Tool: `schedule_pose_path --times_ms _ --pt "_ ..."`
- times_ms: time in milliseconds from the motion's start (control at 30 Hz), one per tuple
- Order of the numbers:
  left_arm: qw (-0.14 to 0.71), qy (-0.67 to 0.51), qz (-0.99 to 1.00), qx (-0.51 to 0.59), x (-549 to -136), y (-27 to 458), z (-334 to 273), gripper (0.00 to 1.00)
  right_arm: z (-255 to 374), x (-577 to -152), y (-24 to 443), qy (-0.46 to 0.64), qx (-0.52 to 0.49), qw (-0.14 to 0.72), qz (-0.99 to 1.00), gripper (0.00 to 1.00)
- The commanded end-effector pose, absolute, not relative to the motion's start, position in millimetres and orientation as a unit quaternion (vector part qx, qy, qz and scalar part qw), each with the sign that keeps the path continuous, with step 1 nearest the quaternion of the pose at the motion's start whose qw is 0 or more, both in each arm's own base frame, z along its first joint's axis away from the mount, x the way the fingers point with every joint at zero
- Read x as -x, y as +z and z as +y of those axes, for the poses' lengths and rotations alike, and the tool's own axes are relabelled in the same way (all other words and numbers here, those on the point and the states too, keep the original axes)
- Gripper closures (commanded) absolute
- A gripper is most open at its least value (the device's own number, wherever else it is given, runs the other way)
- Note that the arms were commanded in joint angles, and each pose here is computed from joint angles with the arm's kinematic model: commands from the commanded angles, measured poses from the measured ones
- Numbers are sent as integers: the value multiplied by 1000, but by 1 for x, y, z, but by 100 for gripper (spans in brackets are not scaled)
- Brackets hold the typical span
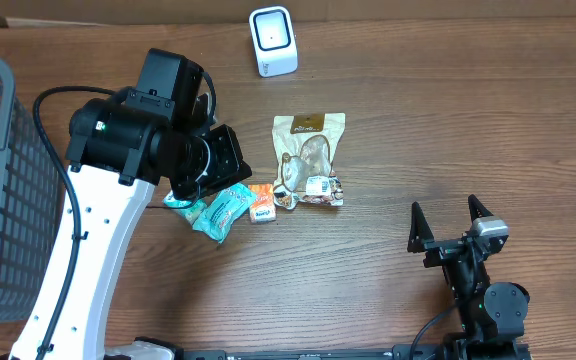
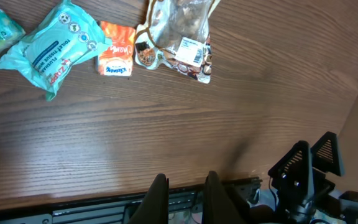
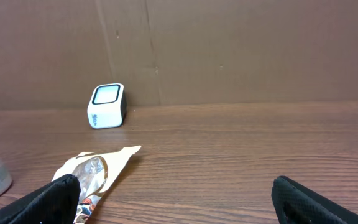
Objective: Scan the item barcode
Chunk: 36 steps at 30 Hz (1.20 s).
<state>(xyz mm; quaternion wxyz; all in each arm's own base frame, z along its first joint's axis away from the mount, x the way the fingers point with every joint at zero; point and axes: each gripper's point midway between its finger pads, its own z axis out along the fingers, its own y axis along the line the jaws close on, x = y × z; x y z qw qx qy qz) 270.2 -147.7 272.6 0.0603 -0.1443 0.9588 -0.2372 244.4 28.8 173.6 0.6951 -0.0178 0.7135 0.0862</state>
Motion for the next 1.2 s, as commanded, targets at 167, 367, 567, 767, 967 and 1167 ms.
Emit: schedule_pose_path --times_ms 167,367,567,767,967,1167 --pt "64 -252 954 150 -271 280 -151 96 28 -245 171 87 16 696 713 0" --pt "68 -253 954 148 -273 281 -152 96 28 -245 171 87 16 696 713 0" --pt "69 -253 953 149 -273 281 -151 96 28 -245 171 87 16 696 713 0" --pt "89 -225 956 165 -281 278 -136 96 28 -245 171 87 16 696 713 0" --pt "98 -216 953 191 -288 277 -121 96 28 -245 171 87 16 696 713 0" --pt "110 -213 945 222 -298 277 -102 96 28 -245 171 87 16 696 713 0"
